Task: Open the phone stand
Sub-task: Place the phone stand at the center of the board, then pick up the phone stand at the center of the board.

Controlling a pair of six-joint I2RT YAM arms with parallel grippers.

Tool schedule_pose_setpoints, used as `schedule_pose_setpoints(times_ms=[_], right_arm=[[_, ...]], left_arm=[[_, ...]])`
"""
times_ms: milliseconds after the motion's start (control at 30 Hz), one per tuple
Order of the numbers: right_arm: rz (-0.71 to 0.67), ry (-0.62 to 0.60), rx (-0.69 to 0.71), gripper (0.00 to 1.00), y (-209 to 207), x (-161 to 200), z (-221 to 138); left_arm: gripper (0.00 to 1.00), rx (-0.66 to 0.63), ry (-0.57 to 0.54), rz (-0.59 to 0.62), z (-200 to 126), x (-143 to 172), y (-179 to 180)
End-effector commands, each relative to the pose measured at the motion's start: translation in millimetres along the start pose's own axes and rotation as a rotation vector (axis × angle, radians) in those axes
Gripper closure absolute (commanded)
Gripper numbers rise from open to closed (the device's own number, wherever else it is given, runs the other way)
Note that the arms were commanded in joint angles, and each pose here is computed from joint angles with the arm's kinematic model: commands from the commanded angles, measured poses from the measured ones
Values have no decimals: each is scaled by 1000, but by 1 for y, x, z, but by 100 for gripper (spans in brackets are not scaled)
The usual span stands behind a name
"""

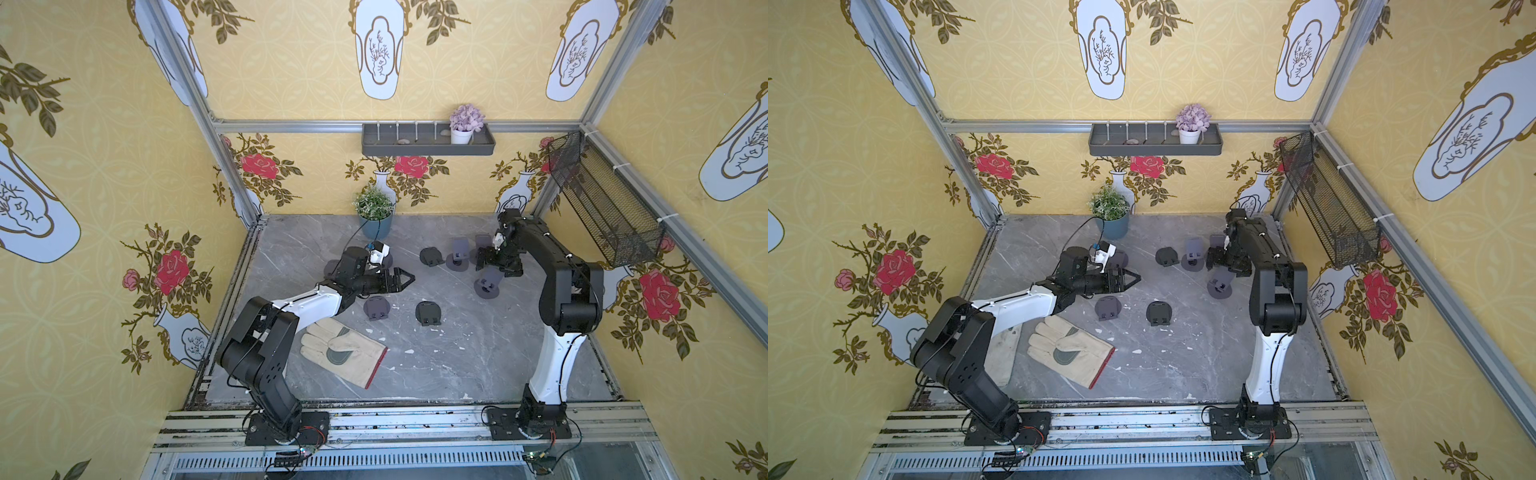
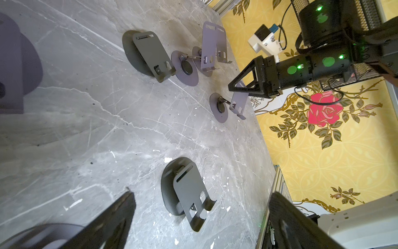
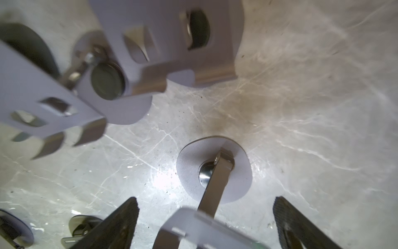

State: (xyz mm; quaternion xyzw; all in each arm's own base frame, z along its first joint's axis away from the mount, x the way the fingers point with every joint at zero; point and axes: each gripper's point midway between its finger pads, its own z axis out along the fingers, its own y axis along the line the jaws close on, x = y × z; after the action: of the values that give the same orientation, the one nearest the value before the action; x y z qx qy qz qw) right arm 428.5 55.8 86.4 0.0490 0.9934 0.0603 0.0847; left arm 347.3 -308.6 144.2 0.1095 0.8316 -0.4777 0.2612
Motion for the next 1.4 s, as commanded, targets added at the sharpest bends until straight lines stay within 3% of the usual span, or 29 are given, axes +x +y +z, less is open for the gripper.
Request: schedule_pose_setpoints(times_ms=[0,333,667,1033,1367], right_arm=[[29,-31,36,2,-3,-2,-18],[-27,-147,37,2,29,-14,-68],[-190,-260,-85,2,117,-28,-92],[-362,-303,-185,2,200,-33,-75],[-412,-276,-170,2,223,-39,-36]], left_arm=[[1,0,-17,5,-2,-1,0],[1,-8,-33,8,-11,4,-2],[1,-49,-53,22,-22,4,-2],[1,-102,-77,35,-34,3,1],[1,-132,-99,13,-41,-1,10]])
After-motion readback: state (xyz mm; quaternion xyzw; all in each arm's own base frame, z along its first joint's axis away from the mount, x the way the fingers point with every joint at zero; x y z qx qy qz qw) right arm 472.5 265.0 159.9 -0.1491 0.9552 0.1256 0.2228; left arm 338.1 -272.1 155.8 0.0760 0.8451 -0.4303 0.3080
